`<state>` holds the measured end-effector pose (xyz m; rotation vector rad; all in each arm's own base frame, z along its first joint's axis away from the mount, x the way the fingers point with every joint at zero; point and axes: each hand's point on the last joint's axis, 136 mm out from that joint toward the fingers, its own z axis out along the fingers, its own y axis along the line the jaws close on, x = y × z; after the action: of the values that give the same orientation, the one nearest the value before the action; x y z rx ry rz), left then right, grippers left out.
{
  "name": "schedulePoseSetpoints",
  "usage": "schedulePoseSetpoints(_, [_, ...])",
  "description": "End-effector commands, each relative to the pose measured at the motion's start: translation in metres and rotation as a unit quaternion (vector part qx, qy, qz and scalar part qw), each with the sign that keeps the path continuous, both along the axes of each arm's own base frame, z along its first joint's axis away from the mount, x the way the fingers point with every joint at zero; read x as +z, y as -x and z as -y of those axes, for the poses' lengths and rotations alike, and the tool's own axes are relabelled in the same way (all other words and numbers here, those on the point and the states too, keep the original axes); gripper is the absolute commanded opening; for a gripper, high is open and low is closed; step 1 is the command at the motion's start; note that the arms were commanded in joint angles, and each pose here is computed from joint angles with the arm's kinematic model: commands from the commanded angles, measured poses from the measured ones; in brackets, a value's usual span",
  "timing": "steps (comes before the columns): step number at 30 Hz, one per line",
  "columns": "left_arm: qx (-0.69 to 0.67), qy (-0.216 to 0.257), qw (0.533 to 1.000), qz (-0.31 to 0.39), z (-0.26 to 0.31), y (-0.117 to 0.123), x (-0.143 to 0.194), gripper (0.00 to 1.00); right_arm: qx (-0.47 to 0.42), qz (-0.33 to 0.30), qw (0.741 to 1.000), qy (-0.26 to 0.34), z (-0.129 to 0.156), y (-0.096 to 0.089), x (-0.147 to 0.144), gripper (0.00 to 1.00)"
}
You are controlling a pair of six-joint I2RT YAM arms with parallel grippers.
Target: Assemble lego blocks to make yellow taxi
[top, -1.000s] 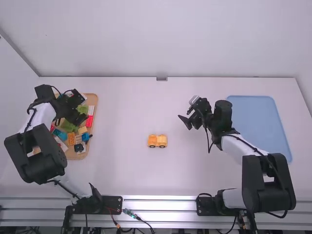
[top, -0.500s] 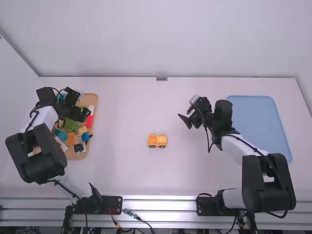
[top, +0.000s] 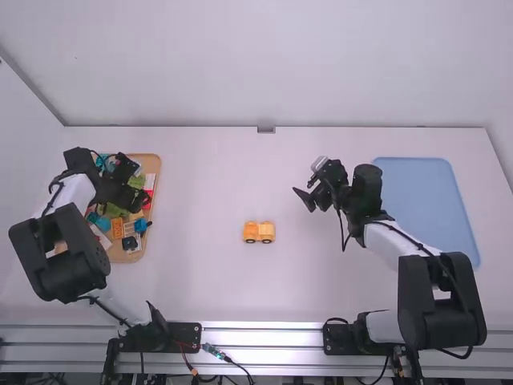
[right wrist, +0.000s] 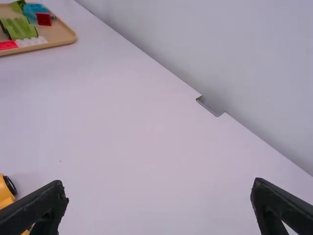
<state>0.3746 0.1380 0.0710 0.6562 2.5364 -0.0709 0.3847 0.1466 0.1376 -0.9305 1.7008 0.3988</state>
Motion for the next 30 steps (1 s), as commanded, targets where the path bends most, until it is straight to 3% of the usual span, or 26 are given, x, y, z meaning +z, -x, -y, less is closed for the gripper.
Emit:
schedulePoseSetpoints(1, [-0.058,-0.052,0.997,0.021,-0.010,-0.010,0.013,0.99,0.001,0.004,1.000,-0.004,0.000,0.002,0.005,0.99])
schedulePoseSetpoints(10, [-0.110,-0.081,0.991,-0.002,-0.017,-0.007,0.015,0.99,-0.011,-0.017,0.999,-0.027,0.000,0.002,0.006,0.99])
schedulePoseSetpoints(14, [-0.128,-0.061,0.990,-0.021,-0.013,-0.010,0.005,0.99,-0.010,-0.018,0.999,-0.027,0.000,0.002,0.005,0.99])
schedulePoseSetpoints(21, [-0.184,-0.037,0.980,-0.069,-0.008,0.009,-0.021,0.99,-0.010,-0.018,0.999,-0.026,0.000,0.002,0.005,0.99])
schedulePoseSetpoints(30, [-0.156,-0.068,0.982,-0.087,-0.019,0.014,-0.050,0.97,-0.012,-0.022,0.999,-0.029,0.000,0.002,0.005,0.99])
